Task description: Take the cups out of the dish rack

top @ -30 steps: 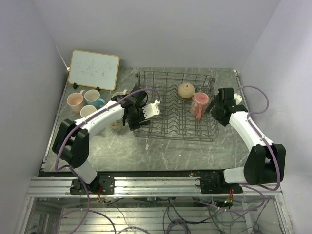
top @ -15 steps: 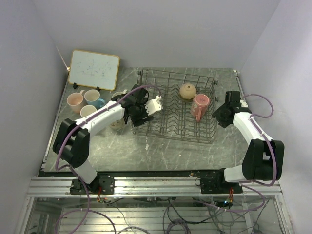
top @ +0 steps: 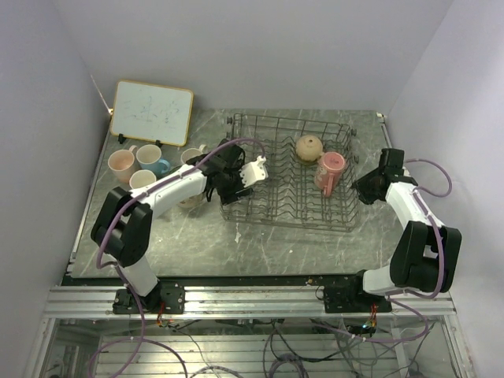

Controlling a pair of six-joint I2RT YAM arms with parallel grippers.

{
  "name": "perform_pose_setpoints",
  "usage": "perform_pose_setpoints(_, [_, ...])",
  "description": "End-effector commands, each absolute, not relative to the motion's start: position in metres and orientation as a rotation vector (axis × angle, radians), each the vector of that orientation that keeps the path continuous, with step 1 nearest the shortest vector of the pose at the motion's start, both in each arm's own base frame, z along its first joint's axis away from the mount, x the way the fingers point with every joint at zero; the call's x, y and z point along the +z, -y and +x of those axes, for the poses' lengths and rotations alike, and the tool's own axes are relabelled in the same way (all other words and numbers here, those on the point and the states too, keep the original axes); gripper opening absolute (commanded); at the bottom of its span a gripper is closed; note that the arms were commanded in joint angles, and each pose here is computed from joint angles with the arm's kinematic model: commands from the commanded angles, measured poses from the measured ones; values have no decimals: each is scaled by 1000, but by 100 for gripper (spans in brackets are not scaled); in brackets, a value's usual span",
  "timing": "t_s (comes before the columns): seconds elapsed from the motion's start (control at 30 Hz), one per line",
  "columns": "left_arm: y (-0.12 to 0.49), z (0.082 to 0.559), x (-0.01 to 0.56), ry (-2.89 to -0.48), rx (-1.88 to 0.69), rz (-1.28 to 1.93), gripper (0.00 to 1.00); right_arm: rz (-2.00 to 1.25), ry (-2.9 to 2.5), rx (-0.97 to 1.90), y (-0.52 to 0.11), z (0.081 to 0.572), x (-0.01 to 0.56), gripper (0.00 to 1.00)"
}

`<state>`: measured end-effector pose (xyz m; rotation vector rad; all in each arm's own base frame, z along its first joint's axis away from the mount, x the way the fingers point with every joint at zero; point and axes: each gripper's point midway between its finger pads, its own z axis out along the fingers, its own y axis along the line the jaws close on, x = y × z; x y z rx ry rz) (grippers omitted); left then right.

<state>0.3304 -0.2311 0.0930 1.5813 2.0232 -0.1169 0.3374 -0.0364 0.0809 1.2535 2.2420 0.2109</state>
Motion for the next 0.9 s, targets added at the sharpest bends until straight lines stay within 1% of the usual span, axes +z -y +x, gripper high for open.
perform_pose_setpoints(0.0, [236, 337, 77, -2042, -131, 1571, 74, 1447, -2121, -45, 93, 307, 74, 31])
perform_pose_setpoints(0.2, [262, 336, 80, -2019, -252, 1586, 73, 1536, -2050, -54, 115, 299, 78, 31])
perform_pose_setpoints(0.43, [295, 325, 83, -1971, -379, 1629, 72, 1546, -2044, 9, 122, 323, 88, 32])
perform_pose_setpoints(0.47, [297, 327, 86, -1967, -383, 1622, 72, 1535, -2040, 10, 122, 325, 93, 34])
perform_pose_setpoints(0.53, [299, 329, 97, -1959, -391, 1608, 73, 1516, -2024, -17, 127, 324, 102, 41])
perform_pose_setpoints(0.57, [299, 329, 105, -1946, -395, 1603, 74, 1488, -1993, -21, 131, 330, 118, 49])
perform_pose_setpoints(0.63, [297, 326, 121, -1933, -415, 1596, 77, 1448, -1959, -31, 134, 332, 136, 59])
perform_pose_setpoints(0.73, [293, 318, 153, -1918, -479, 1586, 82, 1351, -1942, -32, 125, 341, 161, 65])
perform_pose_setpoints(0.83, [279, 308, 182, -1904, -553, 1566, 85, 1246, -1951, -85, 106, 350, 179, 68])
perform_pose_setpoints(0.87, [272, 306, 189, -1907, -566, 1554, 85, 1183, -1968, -90, 90, 356, 184, 69])
